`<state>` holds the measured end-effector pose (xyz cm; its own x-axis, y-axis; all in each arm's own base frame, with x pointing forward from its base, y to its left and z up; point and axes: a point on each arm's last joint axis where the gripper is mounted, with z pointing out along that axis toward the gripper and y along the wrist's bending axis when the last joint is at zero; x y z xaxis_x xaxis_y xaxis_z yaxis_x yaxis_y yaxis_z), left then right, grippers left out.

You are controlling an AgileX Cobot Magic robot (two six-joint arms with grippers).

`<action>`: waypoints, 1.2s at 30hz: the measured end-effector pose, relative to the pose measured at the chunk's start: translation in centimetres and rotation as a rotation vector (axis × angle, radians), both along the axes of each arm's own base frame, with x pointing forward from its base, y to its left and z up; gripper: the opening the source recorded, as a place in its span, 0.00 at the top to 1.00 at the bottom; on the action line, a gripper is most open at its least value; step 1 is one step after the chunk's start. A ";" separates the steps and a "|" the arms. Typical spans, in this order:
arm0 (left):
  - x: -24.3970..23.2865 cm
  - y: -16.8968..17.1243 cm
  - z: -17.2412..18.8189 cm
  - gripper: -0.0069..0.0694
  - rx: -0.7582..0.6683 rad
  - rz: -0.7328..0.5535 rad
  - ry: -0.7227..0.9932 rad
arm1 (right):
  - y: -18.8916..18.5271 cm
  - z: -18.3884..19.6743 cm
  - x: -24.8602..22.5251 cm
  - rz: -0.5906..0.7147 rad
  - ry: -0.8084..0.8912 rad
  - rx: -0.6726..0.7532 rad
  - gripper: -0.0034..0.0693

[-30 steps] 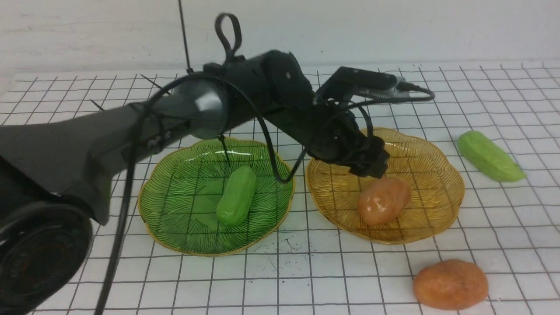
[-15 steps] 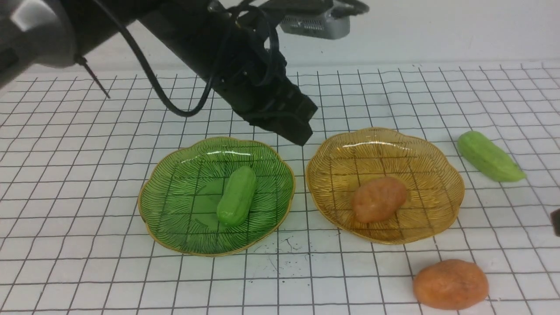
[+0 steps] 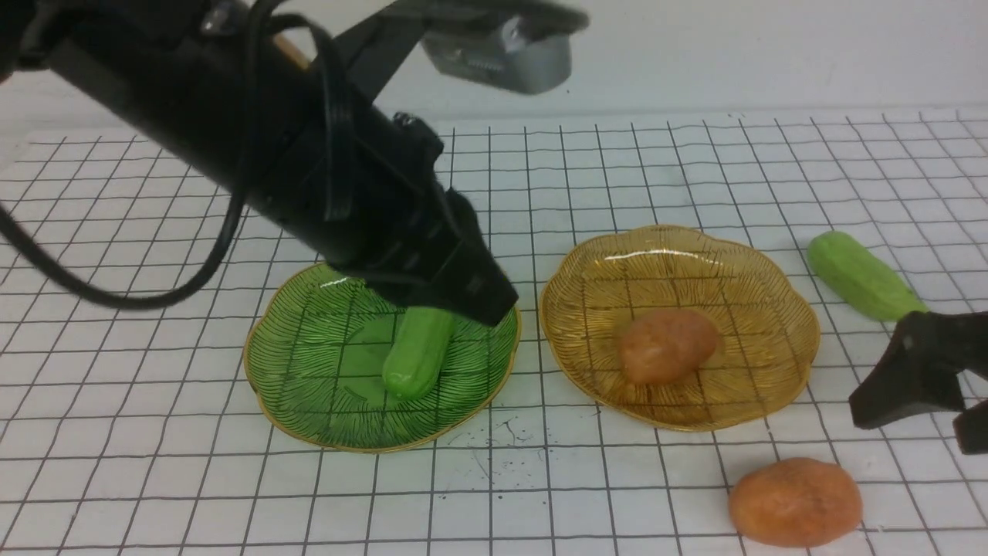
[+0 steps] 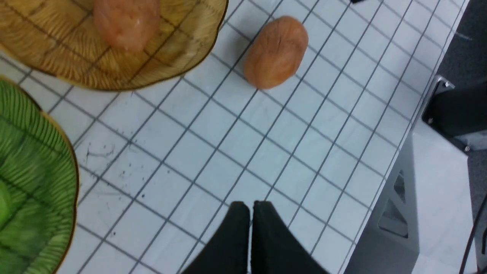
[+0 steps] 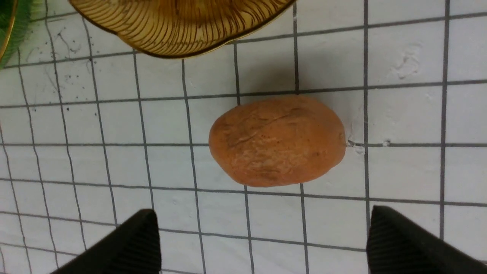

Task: Put different types of vegetables on the plate.
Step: 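Put the potato onto the plate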

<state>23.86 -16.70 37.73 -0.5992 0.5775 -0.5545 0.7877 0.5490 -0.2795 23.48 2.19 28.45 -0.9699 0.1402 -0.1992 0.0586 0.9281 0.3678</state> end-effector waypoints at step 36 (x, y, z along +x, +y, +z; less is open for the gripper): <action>-0.9 0.3 -1.5 0.92 -0.032 -0.019 -0.035 | 2.4 -9.5 5.5 -0.599 0.416 0.043 0.04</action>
